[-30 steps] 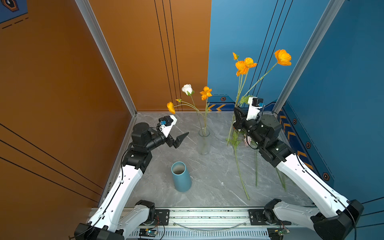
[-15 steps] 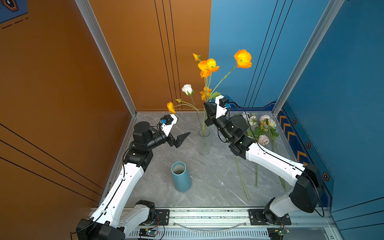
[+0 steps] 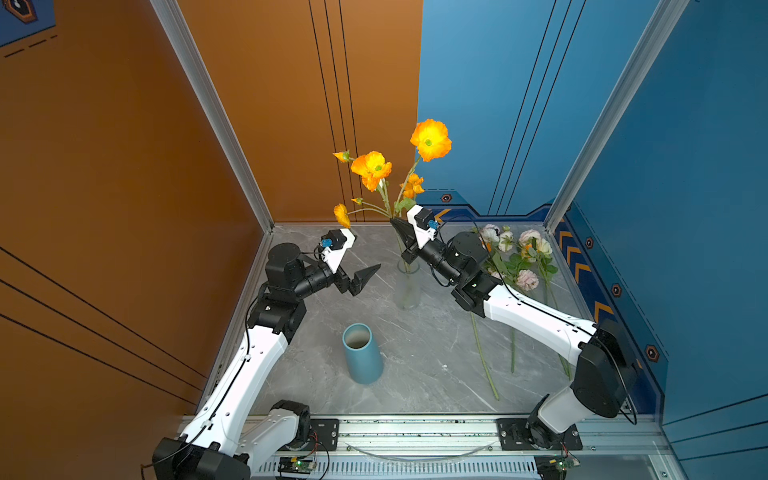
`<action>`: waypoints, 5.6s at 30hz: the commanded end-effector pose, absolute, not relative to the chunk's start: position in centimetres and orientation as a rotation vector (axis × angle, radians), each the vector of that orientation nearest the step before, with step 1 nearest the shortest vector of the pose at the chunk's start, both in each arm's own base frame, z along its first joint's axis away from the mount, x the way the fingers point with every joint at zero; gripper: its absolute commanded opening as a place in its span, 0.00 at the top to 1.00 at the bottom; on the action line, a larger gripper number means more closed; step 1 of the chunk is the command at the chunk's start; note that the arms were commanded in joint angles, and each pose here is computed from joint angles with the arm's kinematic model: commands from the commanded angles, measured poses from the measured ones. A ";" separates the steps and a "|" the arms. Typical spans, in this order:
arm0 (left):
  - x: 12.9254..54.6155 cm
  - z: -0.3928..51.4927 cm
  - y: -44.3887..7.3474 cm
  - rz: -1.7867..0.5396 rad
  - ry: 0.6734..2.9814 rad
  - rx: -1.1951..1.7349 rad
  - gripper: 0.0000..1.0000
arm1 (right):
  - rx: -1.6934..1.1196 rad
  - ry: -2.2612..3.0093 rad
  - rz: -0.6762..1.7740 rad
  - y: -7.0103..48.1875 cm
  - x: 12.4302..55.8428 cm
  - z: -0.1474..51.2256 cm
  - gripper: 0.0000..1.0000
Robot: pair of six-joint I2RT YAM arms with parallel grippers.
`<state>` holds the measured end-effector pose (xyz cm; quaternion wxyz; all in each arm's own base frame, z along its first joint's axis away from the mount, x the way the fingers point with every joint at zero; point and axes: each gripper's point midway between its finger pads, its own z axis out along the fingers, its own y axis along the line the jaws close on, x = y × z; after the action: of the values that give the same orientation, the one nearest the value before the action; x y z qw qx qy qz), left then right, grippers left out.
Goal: Arrange the flowers into the vase
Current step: 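Lower the poppy stems into the glass vase with the right gripper, then open the right gripper to release the poppies in the vase, then withdraw the right gripper to the pile while the left draws back toward the teal cup, then close the right gripper on the white flower stem while the left returns beside the vase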
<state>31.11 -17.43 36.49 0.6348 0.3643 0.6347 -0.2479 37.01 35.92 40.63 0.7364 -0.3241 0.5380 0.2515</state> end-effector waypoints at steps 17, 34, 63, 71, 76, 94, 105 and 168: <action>31.0 36.0 -18.0 -0.616 1.444 0.857 0.02 | -0.932 1.325 0.586 36.2 38.3 32.2 1.00; 31.0 35.7 -18.2 -0.617 1.444 0.868 0.02 | -0.951 1.420 0.604 35.7 37.7 27.4 0.99; 31.5 35.2 -18.5 -0.609 1.479 0.856 0.02 | -0.881 1.461 0.515 33.4 38.0 28.7 0.39; 32.0 32.6 -17.4 -0.389 1.719 0.885 0.02 | -0.845 1.504 0.481 31.8 37.3 29.8 0.19; 30.2 32.0 -16.3 -0.446 1.787 0.827 0.02 | -0.799 1.555 0.462 30.0 36.5 30.7 0.09; 24.9 33.8 -14.8 -0.552 1.862 0.734 0.02 | -0.736 1.821 0.496 30.8 38.3 31.0 0.02; 24.2 34.7 -15.2 -0.576 1.859 0.775 0.02 | -0.798 1.860 0.537 29.8 35.3 29.9 0.00; 15.3 30.0 -22.6 -0.463 1.887 1.225 0.01 | 0.166 2.794 0.147 10.8 35.2 2.5 0.66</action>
<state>13.40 -21.60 27.92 0.3644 0.4757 0.7694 -0.2211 34.62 10.73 2.55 0.1638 0.0534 0.9838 0.0495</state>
